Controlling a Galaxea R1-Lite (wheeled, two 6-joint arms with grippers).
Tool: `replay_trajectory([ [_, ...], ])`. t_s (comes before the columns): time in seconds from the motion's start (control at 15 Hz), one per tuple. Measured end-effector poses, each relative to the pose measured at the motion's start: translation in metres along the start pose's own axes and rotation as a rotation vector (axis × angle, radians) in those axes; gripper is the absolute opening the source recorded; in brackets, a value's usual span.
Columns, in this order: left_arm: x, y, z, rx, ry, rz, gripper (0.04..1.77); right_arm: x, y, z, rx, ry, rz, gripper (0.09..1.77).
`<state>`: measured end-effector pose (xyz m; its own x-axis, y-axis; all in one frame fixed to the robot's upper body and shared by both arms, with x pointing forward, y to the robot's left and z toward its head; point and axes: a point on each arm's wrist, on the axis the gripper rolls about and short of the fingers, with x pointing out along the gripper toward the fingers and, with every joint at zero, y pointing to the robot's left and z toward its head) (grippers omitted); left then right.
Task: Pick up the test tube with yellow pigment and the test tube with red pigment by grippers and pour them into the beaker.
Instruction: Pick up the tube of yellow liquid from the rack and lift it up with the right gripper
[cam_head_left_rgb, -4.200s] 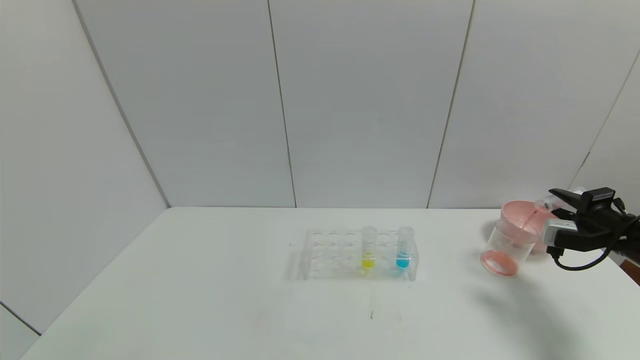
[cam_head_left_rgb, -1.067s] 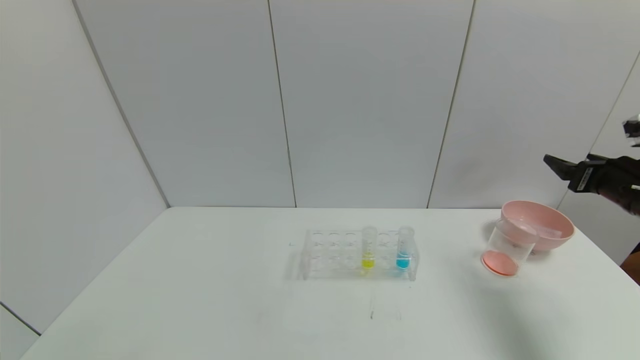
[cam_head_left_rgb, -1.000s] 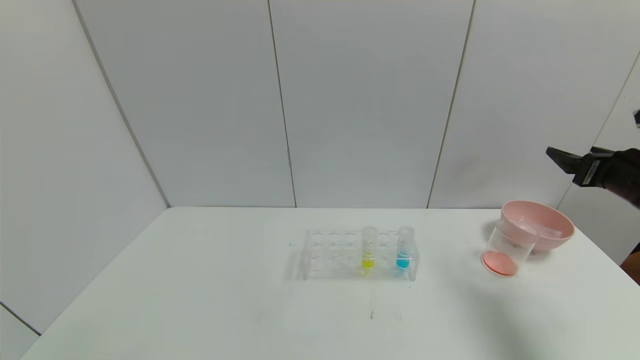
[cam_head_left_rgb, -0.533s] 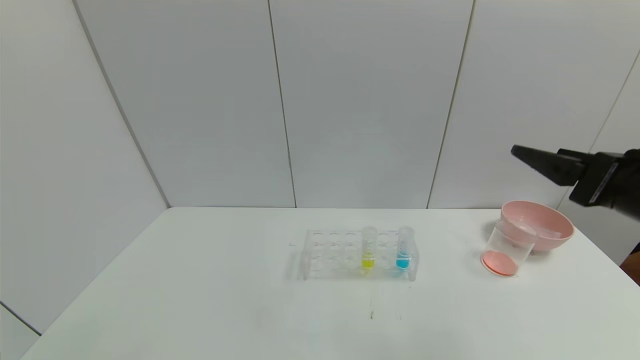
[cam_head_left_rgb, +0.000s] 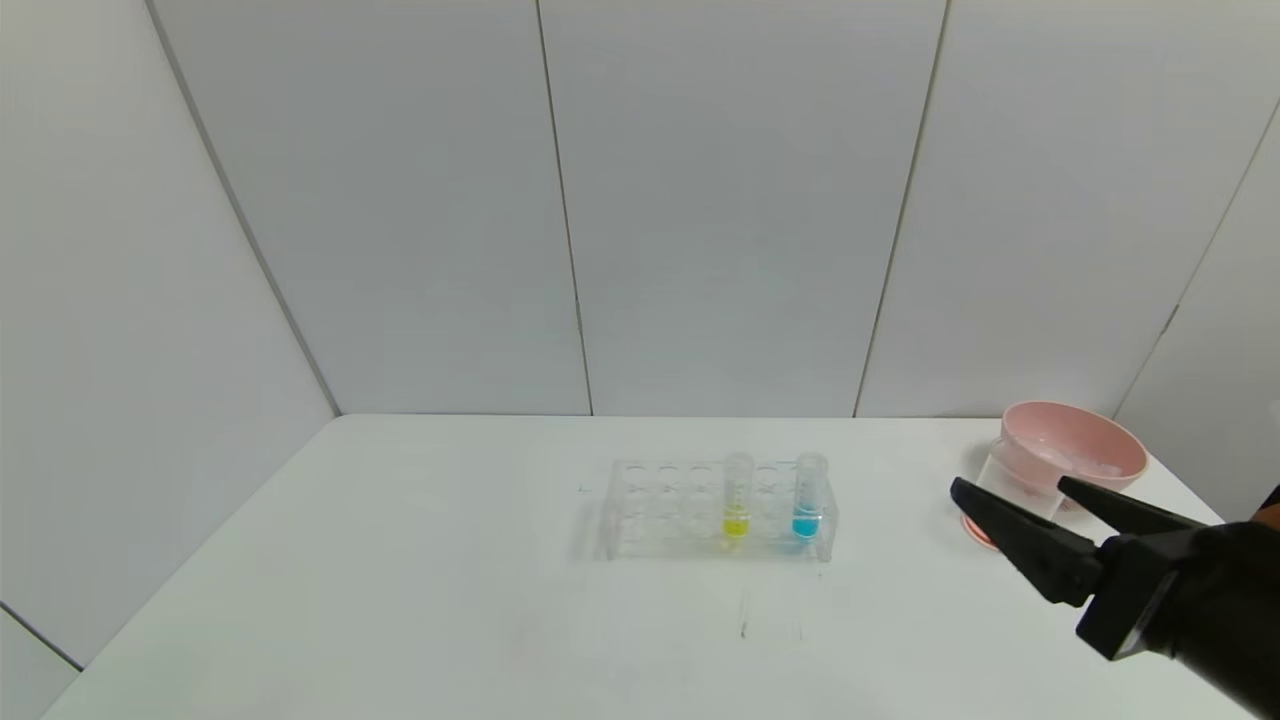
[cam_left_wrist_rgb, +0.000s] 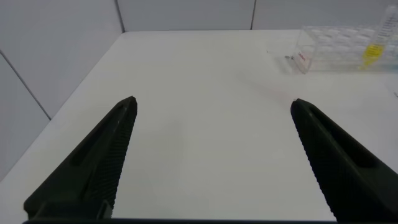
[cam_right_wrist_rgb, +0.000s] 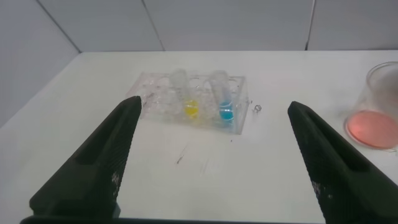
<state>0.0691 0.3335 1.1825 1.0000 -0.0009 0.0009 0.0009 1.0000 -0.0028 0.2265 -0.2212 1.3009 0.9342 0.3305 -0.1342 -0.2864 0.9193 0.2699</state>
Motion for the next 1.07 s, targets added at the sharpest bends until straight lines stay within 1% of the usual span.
replay_trajectory([
  [0.2, 0.000, 0.000, 0.000, 0.000, 0.000, 0.000, 1.76, 0.008, 0.015, -0.019, -0.020, 0.044, 0.067, 1.69],
  [0.33, 0.000, 0.000, 0.000, 0.000, 0.000, 0.000, 1.76, 0.016, 0.027, -0.032, -0.040, 0.071, 0.086, 1.70],
  [0.53, 0.000, 0.000, 0.000, 0.000, 0.000, 0.001, 1.76, 0.034, 0.045, -0.056, -0.079, 0.102, 0.058, 1.70],
  [0.73, 0.000, 0.000, 0.000, 0.000, 0.000, 0.000, 1.76, 0.061, 0.062, -0.079, -0.101, 0.119, 0.045, 1.70],
  [0.87, 0.000, 0.000, 0.000, 0.000, 0.000, 0.000, 1.76, 0.086, 0.071, -0.086, -0.101, 0.114, 0.021, 1.70],
  [1.07, 0.000, 0.000, 0.000, 0.000, 0.000, 0.000, 1.76, 0.125, 0.076, -0.094, -0.116, 0.105, -0.026, 1.70],
])
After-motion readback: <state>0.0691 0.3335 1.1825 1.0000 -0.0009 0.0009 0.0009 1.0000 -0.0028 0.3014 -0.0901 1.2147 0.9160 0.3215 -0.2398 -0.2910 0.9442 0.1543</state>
